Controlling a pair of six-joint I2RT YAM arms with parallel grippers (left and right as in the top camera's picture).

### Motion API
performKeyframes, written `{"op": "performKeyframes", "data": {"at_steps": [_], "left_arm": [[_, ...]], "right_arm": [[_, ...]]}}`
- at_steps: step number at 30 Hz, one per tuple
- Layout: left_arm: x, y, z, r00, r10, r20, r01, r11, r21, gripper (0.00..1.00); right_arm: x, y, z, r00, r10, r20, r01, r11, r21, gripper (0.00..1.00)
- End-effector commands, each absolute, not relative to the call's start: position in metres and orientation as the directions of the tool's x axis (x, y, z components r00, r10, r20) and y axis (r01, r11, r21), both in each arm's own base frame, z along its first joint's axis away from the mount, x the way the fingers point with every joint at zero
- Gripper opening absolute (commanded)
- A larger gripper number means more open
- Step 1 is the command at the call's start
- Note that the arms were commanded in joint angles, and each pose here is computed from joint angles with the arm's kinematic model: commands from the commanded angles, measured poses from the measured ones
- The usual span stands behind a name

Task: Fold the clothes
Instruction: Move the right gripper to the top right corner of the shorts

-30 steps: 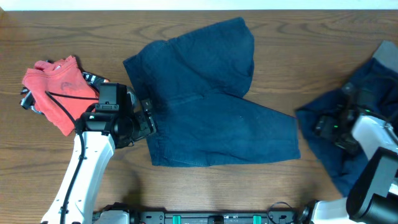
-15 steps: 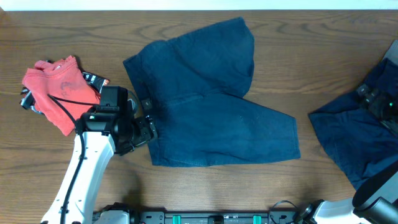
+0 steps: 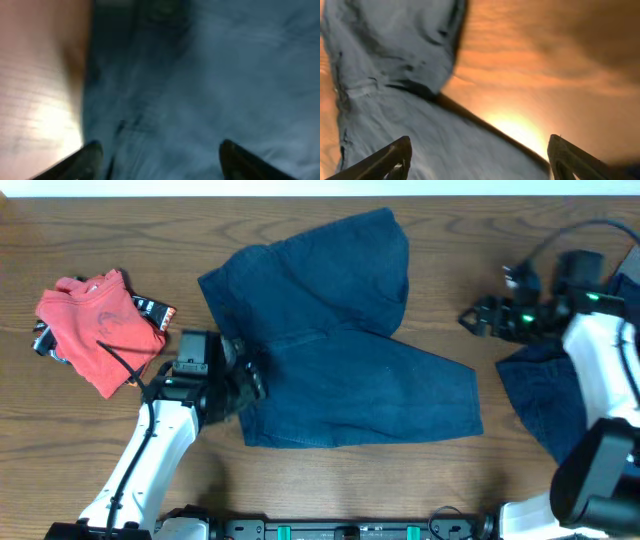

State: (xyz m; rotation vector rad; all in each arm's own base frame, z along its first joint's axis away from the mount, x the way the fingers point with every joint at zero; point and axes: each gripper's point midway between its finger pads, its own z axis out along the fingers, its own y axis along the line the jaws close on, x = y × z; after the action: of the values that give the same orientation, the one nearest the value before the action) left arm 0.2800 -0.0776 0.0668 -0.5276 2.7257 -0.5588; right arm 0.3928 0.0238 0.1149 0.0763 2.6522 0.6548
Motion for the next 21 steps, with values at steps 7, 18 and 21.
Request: {"op": "performKeyframes", "data": {"at_steps": [7, 18, 21], "left_arm": [[0.337, -0.093, 0.053, -0.876, -0.397, -0.273, -0.232, 0.845, -0.482, 0.69], [0.39, -0.093, 0.018, -0.89, -0.34, -0.303, -0.189, 0.881, -0.434, 0.7], [0.393, -0.09, 0.015, -0.884, -0.344, -0.317, -0.196, 0.888, -0.417, 0.7]], "right_arm": [[0.421, 0.099, 0.055, -0.945, 0.12, -0.303, -0.07, 0.833, 0.549, 0.83], [0.469, 0.113, 0.018, -0.9, 0.262, -0.348, 0.012, 0.813, 0.582, 0.65], [0.477, 0.105, 0.016, -0.881, 0.297, -0.368, 0.045, 0.828, 0.559, 0.6]]}}
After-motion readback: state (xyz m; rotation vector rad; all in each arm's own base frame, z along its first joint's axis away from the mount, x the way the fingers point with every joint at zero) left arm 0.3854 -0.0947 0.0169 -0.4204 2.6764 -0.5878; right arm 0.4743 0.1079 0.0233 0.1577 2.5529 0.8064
